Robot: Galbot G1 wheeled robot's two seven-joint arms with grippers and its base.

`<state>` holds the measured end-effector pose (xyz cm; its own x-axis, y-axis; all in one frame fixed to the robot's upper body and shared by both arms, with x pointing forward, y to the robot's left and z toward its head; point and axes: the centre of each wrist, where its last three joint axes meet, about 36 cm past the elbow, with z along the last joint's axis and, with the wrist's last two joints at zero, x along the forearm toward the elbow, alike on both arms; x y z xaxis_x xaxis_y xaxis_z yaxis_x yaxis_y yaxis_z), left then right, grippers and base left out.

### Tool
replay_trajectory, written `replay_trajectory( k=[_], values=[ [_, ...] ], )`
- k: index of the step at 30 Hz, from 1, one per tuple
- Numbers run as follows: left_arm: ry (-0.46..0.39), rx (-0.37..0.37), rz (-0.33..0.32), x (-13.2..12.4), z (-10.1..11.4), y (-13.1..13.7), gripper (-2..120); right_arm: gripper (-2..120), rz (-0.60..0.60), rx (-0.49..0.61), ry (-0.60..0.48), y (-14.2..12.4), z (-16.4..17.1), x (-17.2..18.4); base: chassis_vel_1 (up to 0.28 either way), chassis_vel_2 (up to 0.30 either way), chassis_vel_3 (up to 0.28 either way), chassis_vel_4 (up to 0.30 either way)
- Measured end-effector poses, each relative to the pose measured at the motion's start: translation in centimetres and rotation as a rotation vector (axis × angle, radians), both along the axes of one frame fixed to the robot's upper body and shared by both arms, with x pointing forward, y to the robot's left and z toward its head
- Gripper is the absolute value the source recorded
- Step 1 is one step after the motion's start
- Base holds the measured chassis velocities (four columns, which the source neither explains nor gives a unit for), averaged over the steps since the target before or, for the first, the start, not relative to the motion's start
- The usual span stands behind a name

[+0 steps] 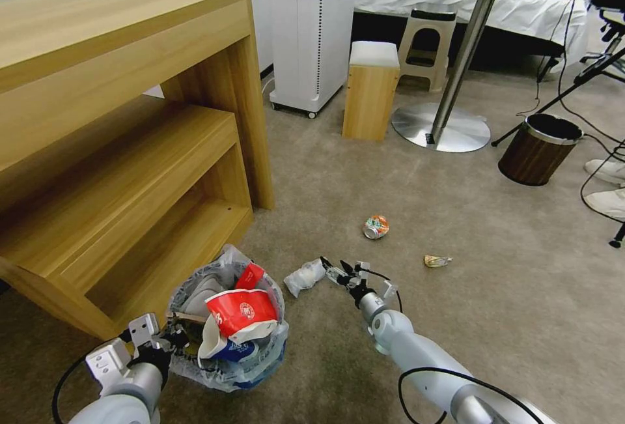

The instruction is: Pick up the trash bin and place the garbage on the floor into it.

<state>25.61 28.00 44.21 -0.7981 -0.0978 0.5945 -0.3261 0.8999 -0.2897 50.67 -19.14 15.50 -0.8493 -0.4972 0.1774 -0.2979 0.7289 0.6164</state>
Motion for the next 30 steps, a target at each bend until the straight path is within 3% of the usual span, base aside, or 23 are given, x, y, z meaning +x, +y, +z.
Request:
replay_trajectory(
  k=[5, 15, 30],
  values=[
    [-0.001, 0.002, 0.004, 0.0, 0.0, 0.1, 0, 100, 0.000, 0.007, 0.010, 0.2, -0.2, -0.2, 0.000, 0.000, 0.000, 0.000],
    [-0.001, -0.001, 0.001, 0.0, -0.1, 0.0, 0, 100, -0.004, 0.008, 0.034, -0.7, -0.6, 0.1, 0.000, 0.000, 0.000, 0.000],
    [-0.007, -0.010, -0.002, -0.4, 0.3, -0.3, 0, 100, 0.031, 0.069, 0.097, 0.6, -0.7, 1.6, 0.000, 0.000, 0.000, 0.000]
  ],
)
